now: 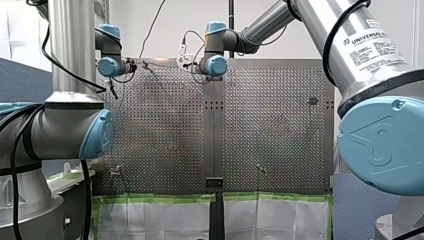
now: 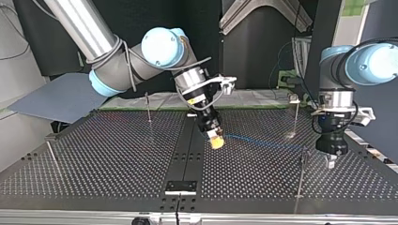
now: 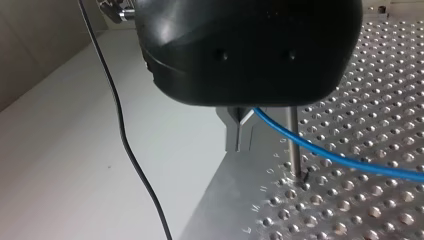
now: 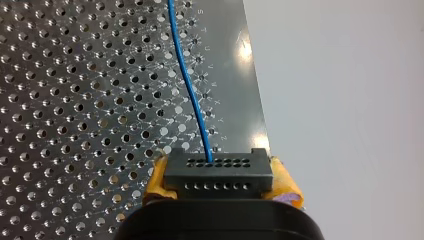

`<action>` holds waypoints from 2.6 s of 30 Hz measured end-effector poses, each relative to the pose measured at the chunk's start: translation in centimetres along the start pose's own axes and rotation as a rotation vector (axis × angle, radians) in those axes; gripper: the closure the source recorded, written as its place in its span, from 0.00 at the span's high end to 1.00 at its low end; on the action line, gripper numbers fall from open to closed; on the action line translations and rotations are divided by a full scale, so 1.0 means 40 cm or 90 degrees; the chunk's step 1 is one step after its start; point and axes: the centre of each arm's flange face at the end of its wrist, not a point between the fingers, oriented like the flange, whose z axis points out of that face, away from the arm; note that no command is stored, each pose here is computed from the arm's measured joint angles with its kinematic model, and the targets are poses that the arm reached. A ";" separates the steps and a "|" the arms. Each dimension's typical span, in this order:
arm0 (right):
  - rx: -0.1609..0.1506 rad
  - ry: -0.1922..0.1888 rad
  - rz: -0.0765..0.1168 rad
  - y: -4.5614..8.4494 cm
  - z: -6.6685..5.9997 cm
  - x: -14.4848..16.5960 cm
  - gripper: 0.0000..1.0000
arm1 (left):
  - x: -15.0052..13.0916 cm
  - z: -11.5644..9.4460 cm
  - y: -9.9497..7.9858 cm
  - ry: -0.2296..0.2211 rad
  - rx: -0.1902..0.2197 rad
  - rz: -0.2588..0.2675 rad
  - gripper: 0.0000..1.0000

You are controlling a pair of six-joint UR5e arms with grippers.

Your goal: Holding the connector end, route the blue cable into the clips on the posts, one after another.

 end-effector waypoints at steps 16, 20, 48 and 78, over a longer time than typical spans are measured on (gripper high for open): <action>0.003 0.001 0.000 0.004 0.015 -0.012 0.00 | 0.024 0.023 0.003 0.008 0.014 -0.012 0.01; 0.007 0.004 0.000 0.002 0.032 -0.018 0.00 | 0.024 0.037 0.002 0.007 0.018 -0.015 0.01; 0.001 0.015 0.004 0.040 0.093 -0.036 0.00 | 0.027 0.068 0.027 -0.014 0.024 -0.044 0.01; 0.011 0.010 0.014 0.060 0.104 -0.033 0.00 | 0.047 0.071 0.039 -0.018 -0.009 -0.003 0.78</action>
